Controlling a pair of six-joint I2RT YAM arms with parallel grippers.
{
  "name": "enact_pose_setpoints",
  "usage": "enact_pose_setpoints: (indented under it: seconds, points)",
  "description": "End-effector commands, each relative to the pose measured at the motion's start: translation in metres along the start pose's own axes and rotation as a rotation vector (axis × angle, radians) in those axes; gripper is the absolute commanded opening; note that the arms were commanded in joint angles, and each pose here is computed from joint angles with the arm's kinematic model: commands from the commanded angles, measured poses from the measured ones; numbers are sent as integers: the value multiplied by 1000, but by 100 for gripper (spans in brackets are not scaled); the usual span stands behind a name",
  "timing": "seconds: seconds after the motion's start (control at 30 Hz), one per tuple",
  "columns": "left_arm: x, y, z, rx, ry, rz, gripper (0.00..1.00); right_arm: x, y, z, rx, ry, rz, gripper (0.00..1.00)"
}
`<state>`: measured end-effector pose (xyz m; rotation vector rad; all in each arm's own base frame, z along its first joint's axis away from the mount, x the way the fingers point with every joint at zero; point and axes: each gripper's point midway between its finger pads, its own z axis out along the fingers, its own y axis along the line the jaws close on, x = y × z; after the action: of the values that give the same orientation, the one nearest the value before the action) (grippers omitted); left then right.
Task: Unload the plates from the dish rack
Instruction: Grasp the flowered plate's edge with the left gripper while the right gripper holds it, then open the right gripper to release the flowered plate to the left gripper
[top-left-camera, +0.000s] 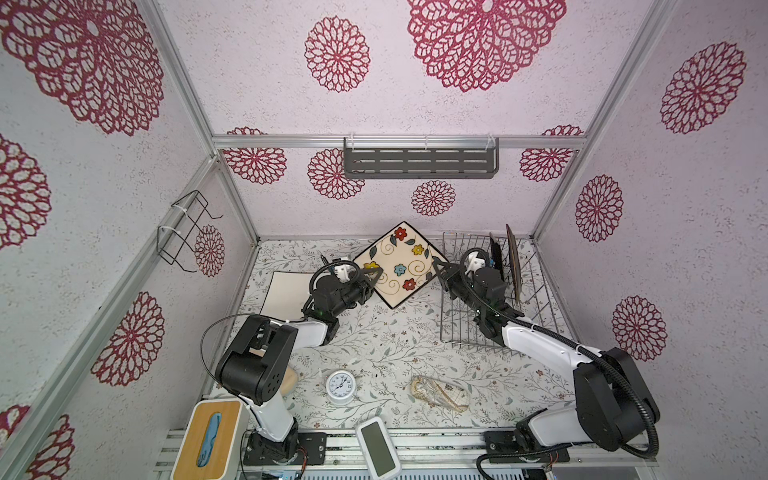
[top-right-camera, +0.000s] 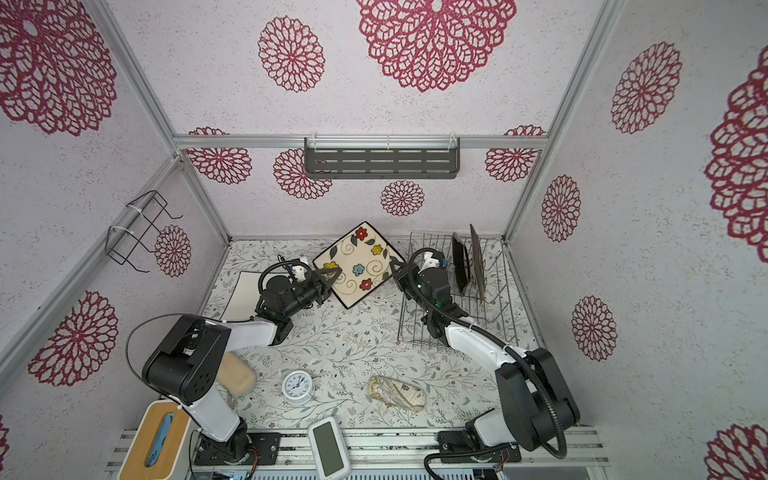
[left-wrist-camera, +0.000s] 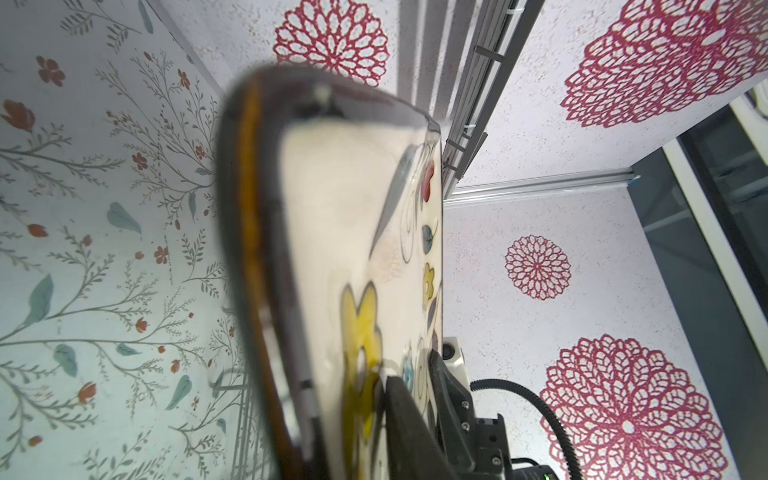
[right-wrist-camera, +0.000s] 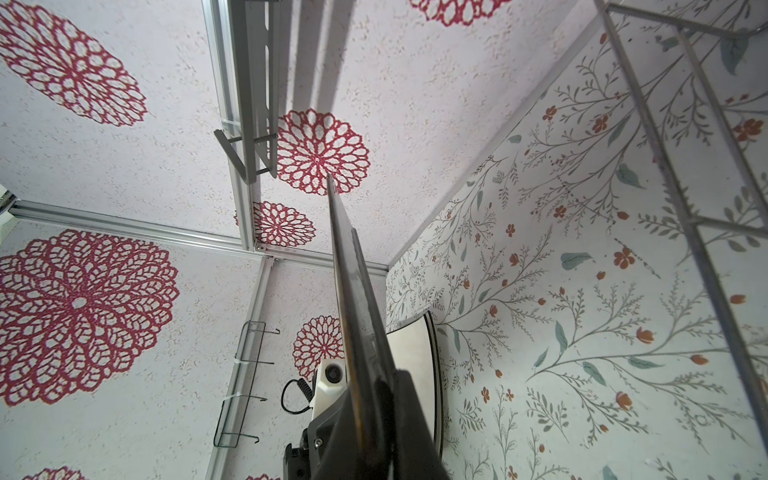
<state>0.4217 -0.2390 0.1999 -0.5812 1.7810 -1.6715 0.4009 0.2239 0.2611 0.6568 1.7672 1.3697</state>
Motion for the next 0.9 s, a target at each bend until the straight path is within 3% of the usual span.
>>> enact_pose_setpoints:
  seconds: [0.0, 0.23, 0.4, 0.67, 0.87]
  points:
    - [3, -3, 2, 23, 7, 15, 18, -27, 128, -24, -401, -48, -15, 0]
    - [2, -4, 2, 33, 5, 14, 0, -28, 125, -23, -397, -44, -16, 0]
    - [1, -7, 2, 42, 1, 13, 0, -28, 123, -21, -396, -29, -10, 1]
    - [-8, -18, -6, 65, -40, 20, 0, -32, 118, -25, -418, -23, 20, 36]
    - [-21, -30, -17, 89, -95, 36, 0, -34, 103, -27, -394, -18, 38, 50]
